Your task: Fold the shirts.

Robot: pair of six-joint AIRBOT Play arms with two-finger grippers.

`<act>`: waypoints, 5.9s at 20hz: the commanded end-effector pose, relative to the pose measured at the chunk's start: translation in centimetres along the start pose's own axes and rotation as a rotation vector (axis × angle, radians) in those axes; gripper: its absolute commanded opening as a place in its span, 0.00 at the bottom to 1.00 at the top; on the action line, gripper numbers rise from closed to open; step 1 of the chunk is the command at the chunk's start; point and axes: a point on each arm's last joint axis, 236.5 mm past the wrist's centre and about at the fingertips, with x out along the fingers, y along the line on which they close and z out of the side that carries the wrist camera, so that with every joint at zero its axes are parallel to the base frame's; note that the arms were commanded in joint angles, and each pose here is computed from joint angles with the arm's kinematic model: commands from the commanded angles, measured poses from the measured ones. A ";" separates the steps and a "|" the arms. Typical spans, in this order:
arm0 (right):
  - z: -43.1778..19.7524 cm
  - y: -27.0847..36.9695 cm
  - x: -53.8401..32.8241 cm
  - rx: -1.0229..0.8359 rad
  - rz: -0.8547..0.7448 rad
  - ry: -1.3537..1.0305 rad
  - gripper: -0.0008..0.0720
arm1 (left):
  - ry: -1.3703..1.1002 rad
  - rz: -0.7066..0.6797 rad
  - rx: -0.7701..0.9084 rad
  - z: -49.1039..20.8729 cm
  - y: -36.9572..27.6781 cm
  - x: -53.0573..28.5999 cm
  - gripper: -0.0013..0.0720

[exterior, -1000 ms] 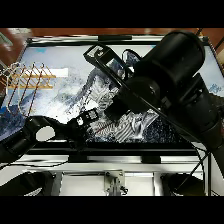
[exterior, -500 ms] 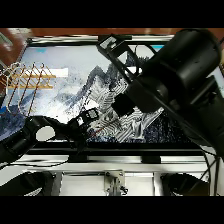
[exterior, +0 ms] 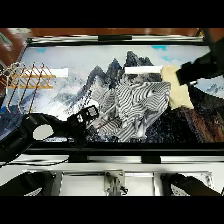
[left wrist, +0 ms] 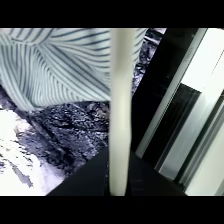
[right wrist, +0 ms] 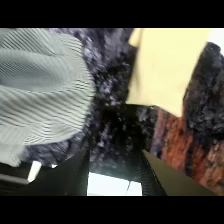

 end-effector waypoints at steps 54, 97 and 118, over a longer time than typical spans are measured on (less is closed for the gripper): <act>0.7 11.1 3.4 -0.527 0.575 -0.078 0.12 | -0.435 -0.198 -1.368 5.8 12.2 5.0 0.76; -0.2 13.3 3.4 -0.496 0.684 -0.057 0.12 | -0.737 -0.018 -1.262 4.5 29.5 -6.2 0.10; -0.1 15.2 3.2 -0.554 0.695 -0.061 0.12 | -0.605 0.038 -1.272 2.8 30.2 -5.0 0.10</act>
